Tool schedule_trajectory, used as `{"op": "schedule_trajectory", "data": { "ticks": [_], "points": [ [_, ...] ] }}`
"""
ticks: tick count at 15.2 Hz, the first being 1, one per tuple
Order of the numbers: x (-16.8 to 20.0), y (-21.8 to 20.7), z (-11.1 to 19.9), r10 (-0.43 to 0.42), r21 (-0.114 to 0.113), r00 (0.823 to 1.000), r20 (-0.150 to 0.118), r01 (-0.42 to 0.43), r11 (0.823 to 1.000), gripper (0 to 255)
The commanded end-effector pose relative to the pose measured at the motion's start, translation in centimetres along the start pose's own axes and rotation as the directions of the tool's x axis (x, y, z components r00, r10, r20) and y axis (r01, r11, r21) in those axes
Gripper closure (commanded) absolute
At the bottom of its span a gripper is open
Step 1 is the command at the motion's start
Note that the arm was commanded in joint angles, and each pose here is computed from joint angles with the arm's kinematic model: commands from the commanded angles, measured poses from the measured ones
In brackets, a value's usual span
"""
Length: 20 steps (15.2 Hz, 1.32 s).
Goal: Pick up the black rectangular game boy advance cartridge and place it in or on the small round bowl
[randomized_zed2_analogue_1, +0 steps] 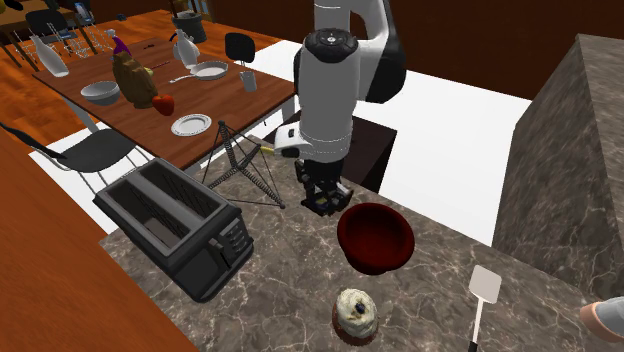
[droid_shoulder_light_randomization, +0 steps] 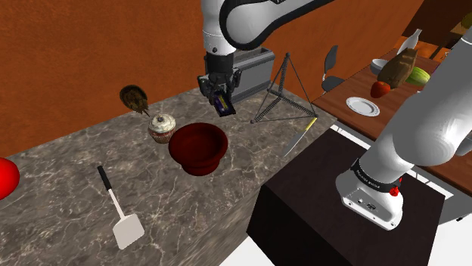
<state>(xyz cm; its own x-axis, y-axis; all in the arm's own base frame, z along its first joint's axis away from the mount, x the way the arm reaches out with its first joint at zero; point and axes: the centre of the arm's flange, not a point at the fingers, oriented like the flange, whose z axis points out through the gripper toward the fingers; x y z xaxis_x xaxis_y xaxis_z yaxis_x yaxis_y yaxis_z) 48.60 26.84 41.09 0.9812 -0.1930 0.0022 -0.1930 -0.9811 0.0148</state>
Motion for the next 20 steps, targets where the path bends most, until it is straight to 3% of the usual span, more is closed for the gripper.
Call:
{"op": "schedule_trajectory", "data": {
  "ticks": [1, 8, 20],
  "points": [
    [-1.5, -2.5, -0.1, 0.002, 0.000, 1.000, 0.000, -0.002, 1.000, 255],
    [-6.1, -11.6, -0.4, 0.002, 0.000, 1.000, 0.000, -0.002, 1.000, 255],
    [-6.1, -11.7, 5.9, 0.002, 0.000, 1.000, 0.000, -0.002, 1.000, 255]
  ]
}}
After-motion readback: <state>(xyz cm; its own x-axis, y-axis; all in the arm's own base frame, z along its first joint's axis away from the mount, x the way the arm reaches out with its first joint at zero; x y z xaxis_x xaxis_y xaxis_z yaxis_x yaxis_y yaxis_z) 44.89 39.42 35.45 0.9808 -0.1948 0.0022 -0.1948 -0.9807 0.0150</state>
